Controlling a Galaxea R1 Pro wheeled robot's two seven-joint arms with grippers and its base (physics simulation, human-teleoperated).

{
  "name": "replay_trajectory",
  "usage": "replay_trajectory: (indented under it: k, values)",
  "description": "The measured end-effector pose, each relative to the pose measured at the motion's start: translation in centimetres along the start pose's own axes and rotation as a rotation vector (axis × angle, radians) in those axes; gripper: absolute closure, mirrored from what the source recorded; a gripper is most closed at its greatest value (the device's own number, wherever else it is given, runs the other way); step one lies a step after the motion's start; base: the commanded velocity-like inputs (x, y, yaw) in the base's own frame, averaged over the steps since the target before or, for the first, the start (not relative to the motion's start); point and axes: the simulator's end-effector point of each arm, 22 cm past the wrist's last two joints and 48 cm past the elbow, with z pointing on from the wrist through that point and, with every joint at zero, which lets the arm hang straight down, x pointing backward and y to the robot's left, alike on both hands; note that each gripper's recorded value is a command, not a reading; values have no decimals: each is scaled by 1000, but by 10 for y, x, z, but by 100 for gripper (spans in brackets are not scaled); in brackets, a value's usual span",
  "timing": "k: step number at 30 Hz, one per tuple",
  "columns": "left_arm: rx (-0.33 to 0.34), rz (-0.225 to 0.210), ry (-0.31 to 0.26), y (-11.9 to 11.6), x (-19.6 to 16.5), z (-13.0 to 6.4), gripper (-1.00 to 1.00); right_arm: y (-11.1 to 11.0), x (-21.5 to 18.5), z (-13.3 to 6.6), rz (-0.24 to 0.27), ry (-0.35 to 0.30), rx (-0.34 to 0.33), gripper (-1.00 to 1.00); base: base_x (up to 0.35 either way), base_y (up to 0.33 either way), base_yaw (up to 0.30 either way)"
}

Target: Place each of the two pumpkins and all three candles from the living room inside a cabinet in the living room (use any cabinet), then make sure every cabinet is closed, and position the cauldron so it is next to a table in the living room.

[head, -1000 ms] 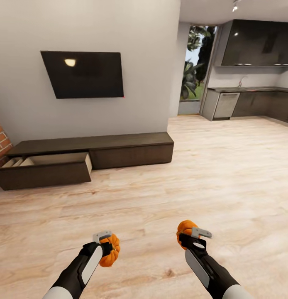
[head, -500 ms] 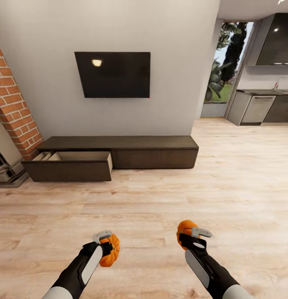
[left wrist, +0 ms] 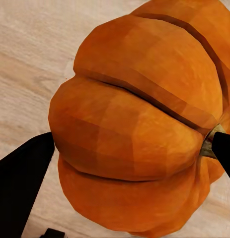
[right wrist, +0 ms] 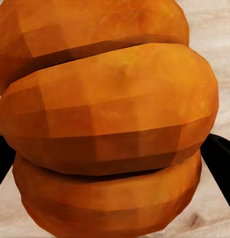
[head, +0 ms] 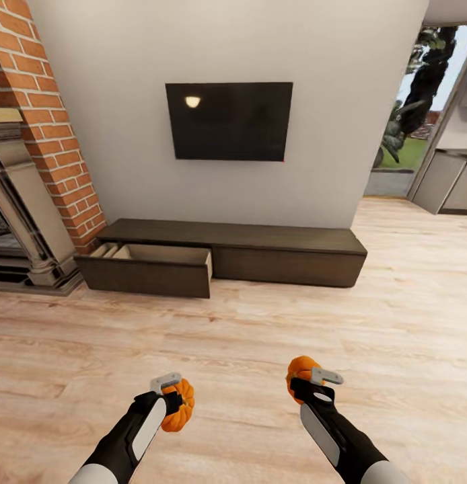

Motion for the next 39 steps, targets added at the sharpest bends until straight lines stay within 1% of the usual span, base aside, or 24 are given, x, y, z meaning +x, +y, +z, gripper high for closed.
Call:
replay_trajectory:
  k: [14,21,30,39]
  values:
    - [-2,2,6,1,3,2,100,-1,3,2,0,6,2,100,289,190,4]
    - [-5,3,14,1,6,5,100,-1,7,4,-2,15,4,100,264,235,-59]
    - [-9,3,28,3,12,9,100,-1,14,7,-7,28,6,100,201,280,-72]
    - [-10,4,30,3,13,10,100,-1,15,8,-6,29,7,100,168,300,-8]
